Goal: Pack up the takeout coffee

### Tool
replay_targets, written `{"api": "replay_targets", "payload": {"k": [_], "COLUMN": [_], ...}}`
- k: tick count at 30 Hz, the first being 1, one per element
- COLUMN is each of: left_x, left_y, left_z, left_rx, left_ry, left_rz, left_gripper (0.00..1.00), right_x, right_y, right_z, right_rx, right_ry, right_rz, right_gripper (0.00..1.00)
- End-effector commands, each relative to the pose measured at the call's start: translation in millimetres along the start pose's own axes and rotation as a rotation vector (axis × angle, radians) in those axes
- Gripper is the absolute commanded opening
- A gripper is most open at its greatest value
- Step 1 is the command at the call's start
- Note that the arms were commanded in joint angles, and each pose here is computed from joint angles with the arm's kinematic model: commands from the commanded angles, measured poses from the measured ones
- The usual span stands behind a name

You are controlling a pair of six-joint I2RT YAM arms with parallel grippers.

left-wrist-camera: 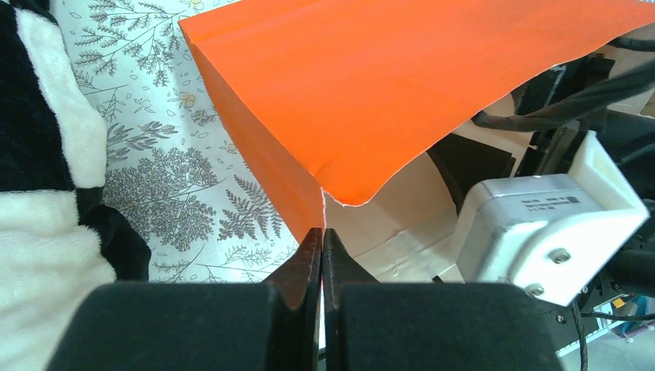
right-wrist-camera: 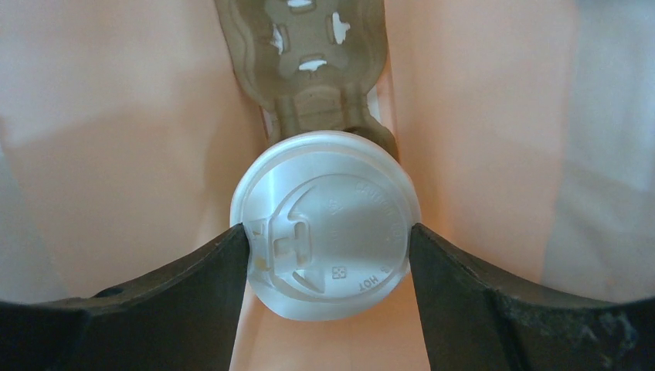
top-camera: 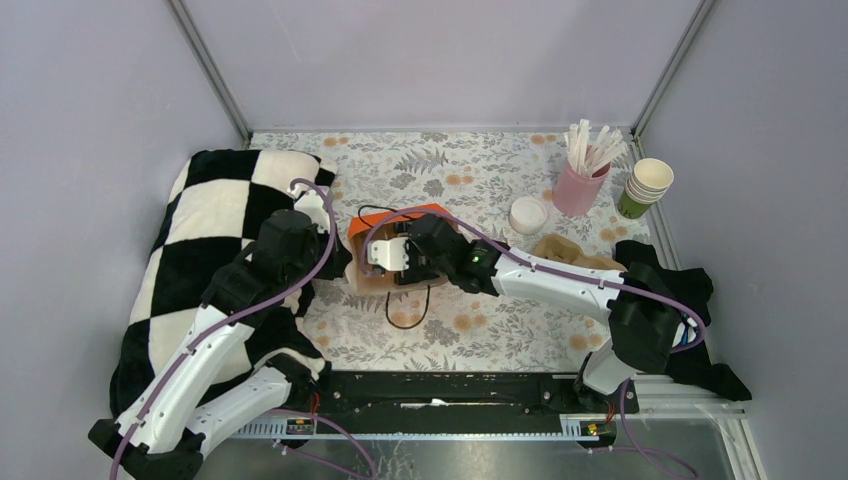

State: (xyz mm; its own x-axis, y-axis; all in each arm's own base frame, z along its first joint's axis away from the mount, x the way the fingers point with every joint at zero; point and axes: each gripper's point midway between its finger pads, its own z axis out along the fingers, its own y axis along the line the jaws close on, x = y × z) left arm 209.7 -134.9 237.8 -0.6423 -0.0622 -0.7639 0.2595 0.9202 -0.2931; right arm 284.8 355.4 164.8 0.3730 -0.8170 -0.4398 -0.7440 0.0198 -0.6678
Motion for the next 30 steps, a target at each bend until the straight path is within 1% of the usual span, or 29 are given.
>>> {"api": "replay_targets", "payload": {"k": [1,5,10,20,26,30], "left_x": [-18,-17,-16,-14,-15,-15], "left_y": [-7,-7,-10,-12,-12,-13], "left_z": [-10,-10,-10,-11,-12,-13], "left_rx": [0.019,0.020,0.033,0.044,0.047,0.047], "left_ry": [-0.040,-0.037,-0.030,-0.026,-0.028,-0.025], "left_rz": [0.016,0.017,0.011,0.007,0.013,0.011], "left_gripper": [0.00,0.00,0.00,0.00,0.00,0.00], "right_x": [-1,7,8,16,5,3], "right_y": [-19,-21,-21,-23,-33,-30], "right_z": [-7,-12,-3,10,14,21], "right_rx": [0.062,0.072,0.065,0.051,0.089,0.080], "right_ry": [-0.028,-0.028,-0.053,-0.046,-0.090,-0.104], "right_rz": [-0.033,-0.021,-0.021,-0.027,-0.014,-0.012], "right_gripper": [0.74,0.74,0.74,0.75,0.75,0.75]}}
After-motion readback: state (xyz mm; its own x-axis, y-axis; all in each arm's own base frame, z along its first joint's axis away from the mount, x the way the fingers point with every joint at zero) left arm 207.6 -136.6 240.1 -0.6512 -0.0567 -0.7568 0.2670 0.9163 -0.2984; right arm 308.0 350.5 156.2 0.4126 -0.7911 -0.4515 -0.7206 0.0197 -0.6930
